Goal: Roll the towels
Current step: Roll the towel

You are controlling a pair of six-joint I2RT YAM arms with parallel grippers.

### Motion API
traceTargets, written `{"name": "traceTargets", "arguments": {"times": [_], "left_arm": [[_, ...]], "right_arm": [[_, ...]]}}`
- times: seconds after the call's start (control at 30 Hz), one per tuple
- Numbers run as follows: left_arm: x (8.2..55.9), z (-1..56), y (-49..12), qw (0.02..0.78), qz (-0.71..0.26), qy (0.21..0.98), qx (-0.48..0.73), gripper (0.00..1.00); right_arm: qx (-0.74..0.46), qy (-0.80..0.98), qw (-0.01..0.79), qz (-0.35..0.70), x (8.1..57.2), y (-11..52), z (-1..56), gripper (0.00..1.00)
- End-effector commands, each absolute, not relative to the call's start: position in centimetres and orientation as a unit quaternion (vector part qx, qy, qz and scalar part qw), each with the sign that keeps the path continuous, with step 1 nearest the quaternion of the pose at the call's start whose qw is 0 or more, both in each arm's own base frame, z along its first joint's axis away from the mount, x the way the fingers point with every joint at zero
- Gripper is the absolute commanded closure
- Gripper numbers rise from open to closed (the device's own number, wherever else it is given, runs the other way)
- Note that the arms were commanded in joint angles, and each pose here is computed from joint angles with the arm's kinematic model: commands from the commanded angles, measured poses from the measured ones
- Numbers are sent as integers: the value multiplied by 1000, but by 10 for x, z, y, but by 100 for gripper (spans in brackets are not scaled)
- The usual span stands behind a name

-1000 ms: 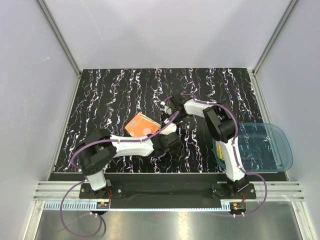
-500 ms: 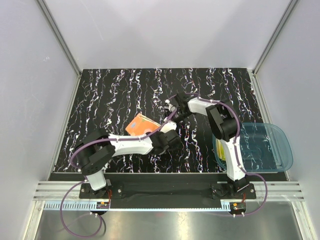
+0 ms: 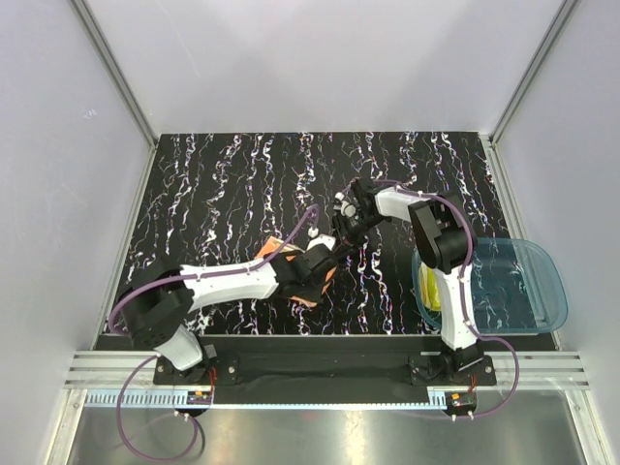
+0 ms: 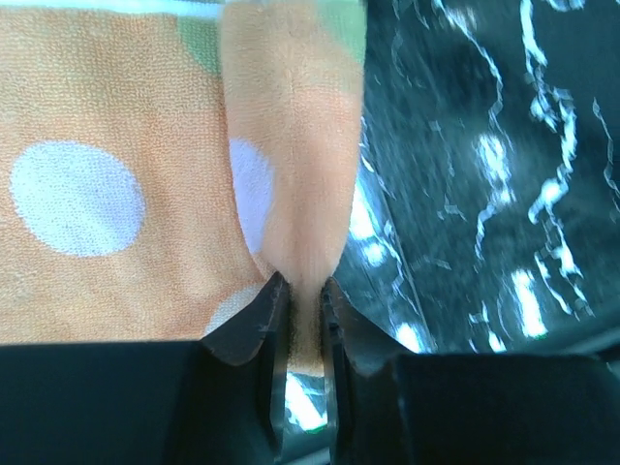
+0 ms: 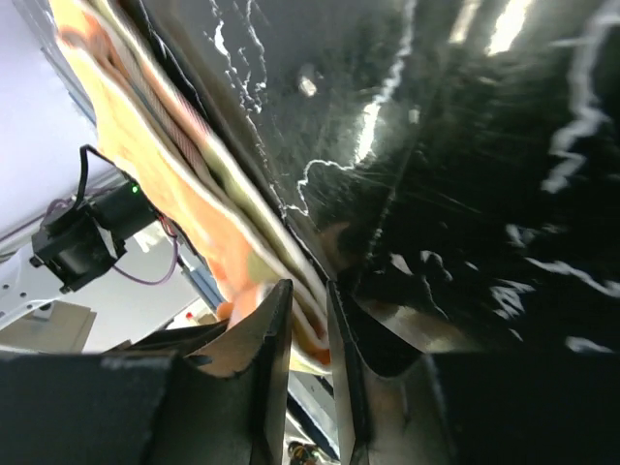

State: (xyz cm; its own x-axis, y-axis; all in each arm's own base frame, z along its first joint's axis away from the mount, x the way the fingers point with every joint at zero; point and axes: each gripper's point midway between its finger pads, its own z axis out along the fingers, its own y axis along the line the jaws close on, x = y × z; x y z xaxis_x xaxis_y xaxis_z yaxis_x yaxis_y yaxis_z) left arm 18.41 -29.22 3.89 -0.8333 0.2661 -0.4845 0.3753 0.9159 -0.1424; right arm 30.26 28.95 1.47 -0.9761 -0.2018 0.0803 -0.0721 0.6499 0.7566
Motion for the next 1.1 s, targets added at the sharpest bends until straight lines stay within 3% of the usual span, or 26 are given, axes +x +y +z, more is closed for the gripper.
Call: {"name": "traceTargets", "arguments": {"times": [0.0,0.33,0.6,0.87,1.07], "left_arm": [[166,48,-300,206,-171,950,163,96],[153,51,-312,163,-278,938,128,96],[159,74,-319,127,-406,901,82,96],[171,96,-311,100,-517,850,18,95],[173,97,-302,64,-576,814,-41,94]], "right_arm": [[71,-929,33,-362,319,273,9,71],[56,-952,-8,-300,328,252,32,64],[54,-955,-56,-286,321,240,72,50],[55,-939,-64,-333,289,241,94,49],[91,-908,-64,-405,257,269,105,42]]}}
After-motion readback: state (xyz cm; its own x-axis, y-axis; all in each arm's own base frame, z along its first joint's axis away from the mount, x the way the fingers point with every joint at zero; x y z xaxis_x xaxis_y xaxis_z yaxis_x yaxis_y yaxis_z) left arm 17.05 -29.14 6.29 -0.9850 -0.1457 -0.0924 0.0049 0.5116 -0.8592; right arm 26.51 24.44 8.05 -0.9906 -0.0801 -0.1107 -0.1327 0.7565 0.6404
